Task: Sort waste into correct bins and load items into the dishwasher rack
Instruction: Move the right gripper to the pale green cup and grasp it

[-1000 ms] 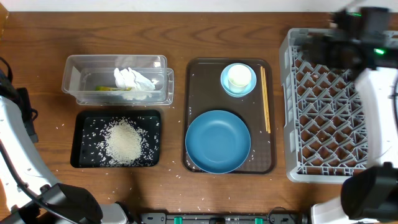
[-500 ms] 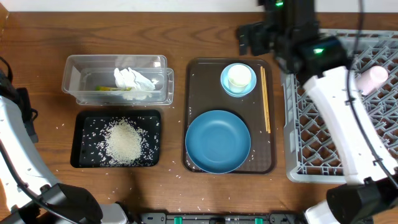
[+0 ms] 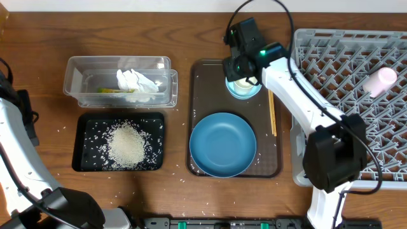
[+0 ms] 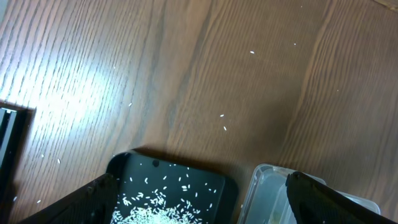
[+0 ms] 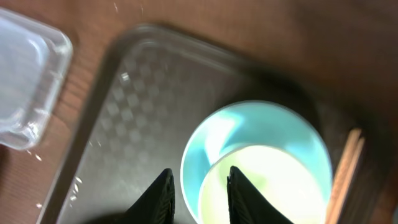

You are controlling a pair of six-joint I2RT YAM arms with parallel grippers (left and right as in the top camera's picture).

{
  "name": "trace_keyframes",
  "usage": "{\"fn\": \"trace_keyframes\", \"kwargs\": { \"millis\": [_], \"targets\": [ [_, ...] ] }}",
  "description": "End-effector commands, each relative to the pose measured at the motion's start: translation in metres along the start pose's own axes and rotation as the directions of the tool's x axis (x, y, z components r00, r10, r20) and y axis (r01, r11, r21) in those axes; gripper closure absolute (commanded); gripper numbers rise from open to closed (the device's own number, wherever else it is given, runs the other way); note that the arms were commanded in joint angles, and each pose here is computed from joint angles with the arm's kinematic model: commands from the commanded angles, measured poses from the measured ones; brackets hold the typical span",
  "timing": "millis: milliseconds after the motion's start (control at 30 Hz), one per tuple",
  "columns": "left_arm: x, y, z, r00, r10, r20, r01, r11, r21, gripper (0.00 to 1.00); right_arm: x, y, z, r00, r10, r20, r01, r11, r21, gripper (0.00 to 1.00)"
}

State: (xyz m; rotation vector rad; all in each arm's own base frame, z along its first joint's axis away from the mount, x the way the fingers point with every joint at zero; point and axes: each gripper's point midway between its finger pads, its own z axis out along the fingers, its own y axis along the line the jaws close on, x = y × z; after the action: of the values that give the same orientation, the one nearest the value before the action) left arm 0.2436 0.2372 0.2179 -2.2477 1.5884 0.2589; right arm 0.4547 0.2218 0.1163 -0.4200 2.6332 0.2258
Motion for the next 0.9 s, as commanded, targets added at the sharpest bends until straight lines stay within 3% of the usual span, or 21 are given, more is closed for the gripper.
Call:
{"fn": "trace_keyframes", "kwargs": {
  "millis": [0,300,600,733,867],
  "targets": [
    [0.0,0.003,0.001,1.0,0.011,0.002,-0.011,1.0,-0.013,0.11,0.004,0.002,-0.001,0.999,0.025,-0.02,-0.025,1.0,0.007,0.7],
    [0.0,0.002,0.001,1.0,0.011,0.002,-0.011,1.0,-0.012,0.11,0.03,0.011,0.007,0.992,0.039,-0.118,-0.041,0.999,-0.018,0.65],
    [0.0,0.003,0.001,1.0,0.011,0.002,-0.011,1.0,-0.013,0.11,0.042,0.011,0.027,0.994,0.035,-0.106,-0.038,0.999,-0.021,0.65],
    [0.0,0.003,0.001,1.0,0.011,0.002,-0.011,1.0,-0.013,0.11,0.042,0.011,0.027,0.994,0.033,-0.104,-0.035,0.999,-0.019,0.68],
    [0.0,0.003,0.001,1.0,0.011,0.002,-0.011,1.0,-0.013,0.11,0.041,0.011,0.027,0.994,0.033,-0.1,-0.035,0.999,-0.02,0.8]
  ]
}}
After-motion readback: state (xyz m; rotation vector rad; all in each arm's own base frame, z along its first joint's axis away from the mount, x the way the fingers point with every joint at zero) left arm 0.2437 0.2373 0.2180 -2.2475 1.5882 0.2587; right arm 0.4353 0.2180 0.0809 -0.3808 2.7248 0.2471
